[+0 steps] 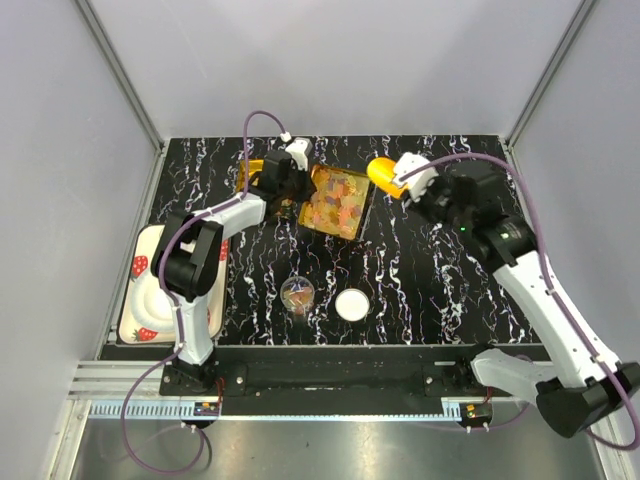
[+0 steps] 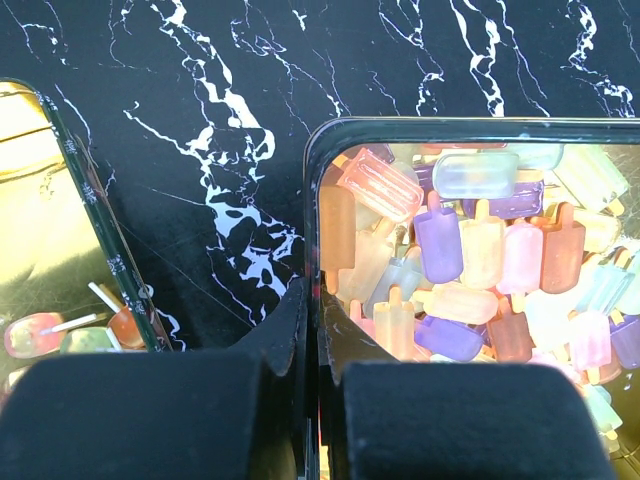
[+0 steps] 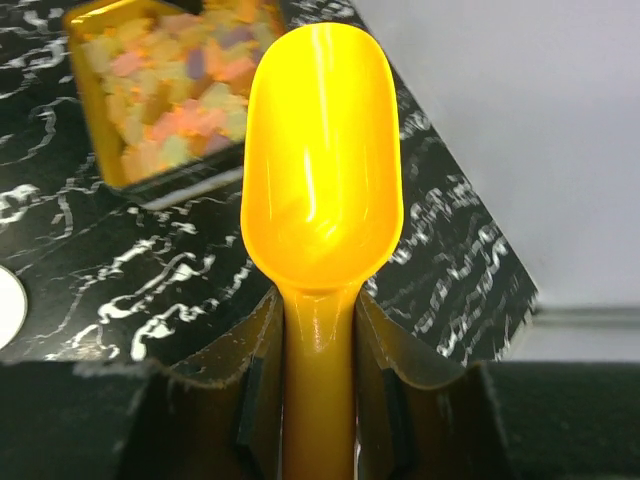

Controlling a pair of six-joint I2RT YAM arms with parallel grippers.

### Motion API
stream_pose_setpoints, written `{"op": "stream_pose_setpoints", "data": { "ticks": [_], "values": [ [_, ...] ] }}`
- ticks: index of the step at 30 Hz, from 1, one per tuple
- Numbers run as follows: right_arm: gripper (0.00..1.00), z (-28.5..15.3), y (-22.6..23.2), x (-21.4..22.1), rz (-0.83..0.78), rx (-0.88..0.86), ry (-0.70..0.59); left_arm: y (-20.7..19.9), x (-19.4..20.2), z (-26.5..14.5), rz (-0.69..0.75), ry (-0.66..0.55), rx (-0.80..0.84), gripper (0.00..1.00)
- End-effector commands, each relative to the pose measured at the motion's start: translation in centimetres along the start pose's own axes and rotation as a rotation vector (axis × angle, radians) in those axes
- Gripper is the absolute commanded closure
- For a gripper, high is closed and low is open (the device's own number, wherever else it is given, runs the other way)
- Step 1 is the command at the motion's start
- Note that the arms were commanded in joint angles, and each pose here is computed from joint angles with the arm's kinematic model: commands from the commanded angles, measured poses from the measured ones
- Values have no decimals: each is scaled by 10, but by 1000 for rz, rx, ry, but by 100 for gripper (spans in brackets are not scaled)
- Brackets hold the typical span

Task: Pack the candies
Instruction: Adjust the storage box at the center of the board, then scoop the fake candies from the storage box.

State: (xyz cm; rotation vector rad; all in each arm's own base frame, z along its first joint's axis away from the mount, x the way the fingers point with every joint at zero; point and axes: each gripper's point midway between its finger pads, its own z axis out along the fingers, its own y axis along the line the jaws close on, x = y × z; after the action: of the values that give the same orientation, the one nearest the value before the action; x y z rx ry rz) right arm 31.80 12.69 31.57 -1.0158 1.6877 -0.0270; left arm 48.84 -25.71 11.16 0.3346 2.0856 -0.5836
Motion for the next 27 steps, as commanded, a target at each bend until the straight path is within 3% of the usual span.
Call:
{"op": "stream_pose_setpoints", "data": {
  "ticks": [1, 9, 20, 27],
  "values": [
    [100, 13, 13, -11, -122, -7, 67, -19, -60, -22, 37, -163, 29, 100],
    [100, 49, 29, -22, -372, -21, 186, 6, -41, -32, 141, -49, -127, 100],
    [100, 99, 41, -17, -774, 25, 412, 26, 0, -28, 144, 166, -251, 100],
    [100, 124, 61, -14, -883, -3, 462, 23, 7, -25, 163, 224, -296, 100]
  ]
}}
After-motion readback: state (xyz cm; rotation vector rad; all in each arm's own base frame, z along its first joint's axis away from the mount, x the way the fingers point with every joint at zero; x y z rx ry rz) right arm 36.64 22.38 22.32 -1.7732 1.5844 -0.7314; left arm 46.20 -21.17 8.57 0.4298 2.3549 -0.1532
